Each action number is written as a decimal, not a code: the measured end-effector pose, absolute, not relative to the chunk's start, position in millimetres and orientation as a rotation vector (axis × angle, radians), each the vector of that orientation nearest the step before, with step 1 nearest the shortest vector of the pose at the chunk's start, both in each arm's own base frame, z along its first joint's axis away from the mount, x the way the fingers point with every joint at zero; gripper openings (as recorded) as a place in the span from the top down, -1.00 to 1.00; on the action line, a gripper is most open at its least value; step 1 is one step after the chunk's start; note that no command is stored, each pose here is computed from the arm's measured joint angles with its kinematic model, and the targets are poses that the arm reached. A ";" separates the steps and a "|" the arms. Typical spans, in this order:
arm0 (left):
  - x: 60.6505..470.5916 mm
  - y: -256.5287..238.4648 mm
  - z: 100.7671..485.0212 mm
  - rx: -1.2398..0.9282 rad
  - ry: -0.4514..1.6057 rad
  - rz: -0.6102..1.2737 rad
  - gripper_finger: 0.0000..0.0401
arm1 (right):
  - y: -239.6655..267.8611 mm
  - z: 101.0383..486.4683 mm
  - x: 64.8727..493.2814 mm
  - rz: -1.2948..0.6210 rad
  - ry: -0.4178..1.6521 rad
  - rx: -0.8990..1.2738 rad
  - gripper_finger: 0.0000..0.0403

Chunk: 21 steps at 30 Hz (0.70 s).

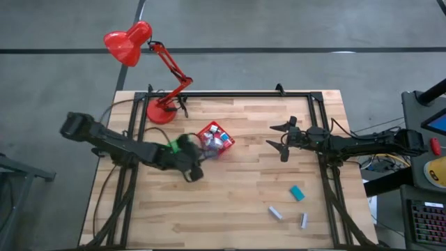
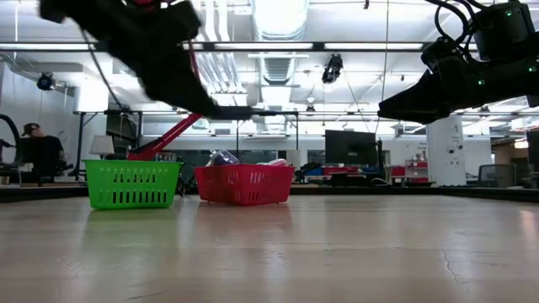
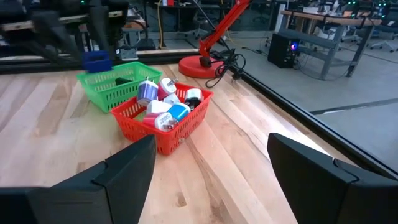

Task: Pick & Place Office items
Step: Put the blue timer into the green bin

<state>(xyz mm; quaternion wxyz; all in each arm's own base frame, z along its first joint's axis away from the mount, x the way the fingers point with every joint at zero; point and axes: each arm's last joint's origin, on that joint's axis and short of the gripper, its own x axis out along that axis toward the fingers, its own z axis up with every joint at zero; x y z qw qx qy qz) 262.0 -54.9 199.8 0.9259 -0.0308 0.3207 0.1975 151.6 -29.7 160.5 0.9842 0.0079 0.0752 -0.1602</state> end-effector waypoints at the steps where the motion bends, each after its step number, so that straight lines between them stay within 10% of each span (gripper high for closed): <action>1: 253.1 -52.2 201.2 -0.088 0.657 0.433 0.15 | -29.7 160.6 151.6 -0.323 0.151 0.016 -0.51; 21: 150.9 -23.1 192.0 -0.540 0.769 0.847 0.15 | -29.7 160.6 151.6 -0.323 0.150 0.016 -0.49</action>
